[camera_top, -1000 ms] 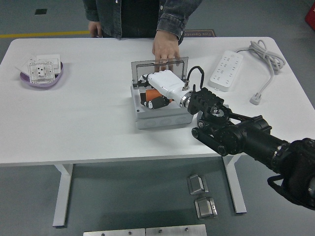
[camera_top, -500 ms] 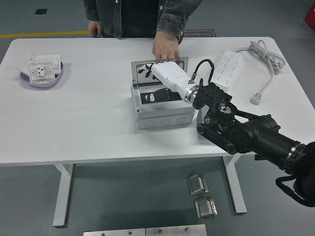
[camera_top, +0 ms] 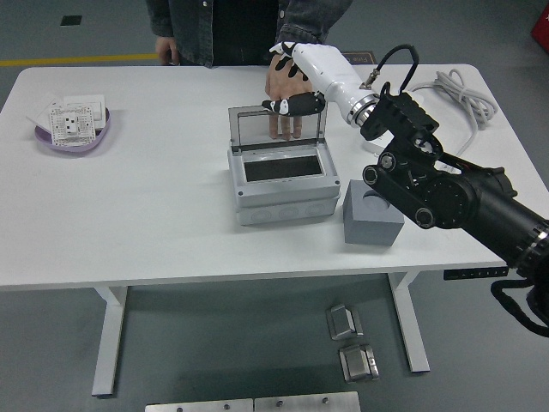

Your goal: Pick up the cylinder from the cube,place it in the box,flap close box

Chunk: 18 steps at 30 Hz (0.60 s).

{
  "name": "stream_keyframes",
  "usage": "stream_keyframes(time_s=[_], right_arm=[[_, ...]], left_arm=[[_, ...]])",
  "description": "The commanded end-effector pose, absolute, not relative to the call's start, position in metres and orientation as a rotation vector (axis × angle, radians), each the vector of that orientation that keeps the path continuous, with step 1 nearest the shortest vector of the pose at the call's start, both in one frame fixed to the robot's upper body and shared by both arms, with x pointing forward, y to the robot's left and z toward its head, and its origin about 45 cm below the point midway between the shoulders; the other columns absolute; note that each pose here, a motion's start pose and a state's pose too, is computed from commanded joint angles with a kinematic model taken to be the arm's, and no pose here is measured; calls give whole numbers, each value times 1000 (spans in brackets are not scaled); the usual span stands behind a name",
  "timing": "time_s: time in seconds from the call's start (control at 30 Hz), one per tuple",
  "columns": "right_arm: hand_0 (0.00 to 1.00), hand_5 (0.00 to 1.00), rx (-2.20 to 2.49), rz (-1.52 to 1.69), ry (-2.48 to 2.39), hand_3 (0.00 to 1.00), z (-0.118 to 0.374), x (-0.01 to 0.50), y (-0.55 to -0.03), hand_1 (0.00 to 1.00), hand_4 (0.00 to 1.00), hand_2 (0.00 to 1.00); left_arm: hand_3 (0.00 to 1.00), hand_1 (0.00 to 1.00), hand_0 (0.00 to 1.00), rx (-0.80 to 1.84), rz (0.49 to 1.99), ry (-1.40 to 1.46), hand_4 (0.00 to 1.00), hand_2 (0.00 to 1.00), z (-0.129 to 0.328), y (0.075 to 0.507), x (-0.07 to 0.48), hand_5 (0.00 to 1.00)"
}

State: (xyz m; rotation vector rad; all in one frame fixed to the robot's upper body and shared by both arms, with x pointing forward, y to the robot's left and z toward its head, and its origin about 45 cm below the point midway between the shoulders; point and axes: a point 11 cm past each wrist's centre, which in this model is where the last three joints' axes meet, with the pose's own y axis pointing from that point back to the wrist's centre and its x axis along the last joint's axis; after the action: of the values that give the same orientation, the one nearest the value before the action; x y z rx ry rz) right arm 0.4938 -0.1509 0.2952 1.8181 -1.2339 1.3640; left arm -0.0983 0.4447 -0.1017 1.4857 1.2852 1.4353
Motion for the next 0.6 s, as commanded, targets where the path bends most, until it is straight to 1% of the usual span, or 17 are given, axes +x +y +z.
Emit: stream_keyframes(time_s=[0.17, 0.3, 0.6], right_arm=[[432, 352, 1814, 1314, -1238, 761, 289, 504, -148, 523, 886, 636], [438, 360, 1805, 1261, -1233, 760, 273, 508, -149, 528, 884, 636], [438, 364, 1827, 1213, -1176, 760, 244, 500, -139, 529, 882, 635]], left_arm=[[597, 661, 679, 1491, 1438, 1277, 502, 578, -100, 448, -97, 15], [597, 661, 679, 1495, 1438, 1271, 501, 578, -100, 451, -96, 14], [596, 661, 679, 1495, 1433, 1259, 500, 578, -100, 452, -92, 16]])
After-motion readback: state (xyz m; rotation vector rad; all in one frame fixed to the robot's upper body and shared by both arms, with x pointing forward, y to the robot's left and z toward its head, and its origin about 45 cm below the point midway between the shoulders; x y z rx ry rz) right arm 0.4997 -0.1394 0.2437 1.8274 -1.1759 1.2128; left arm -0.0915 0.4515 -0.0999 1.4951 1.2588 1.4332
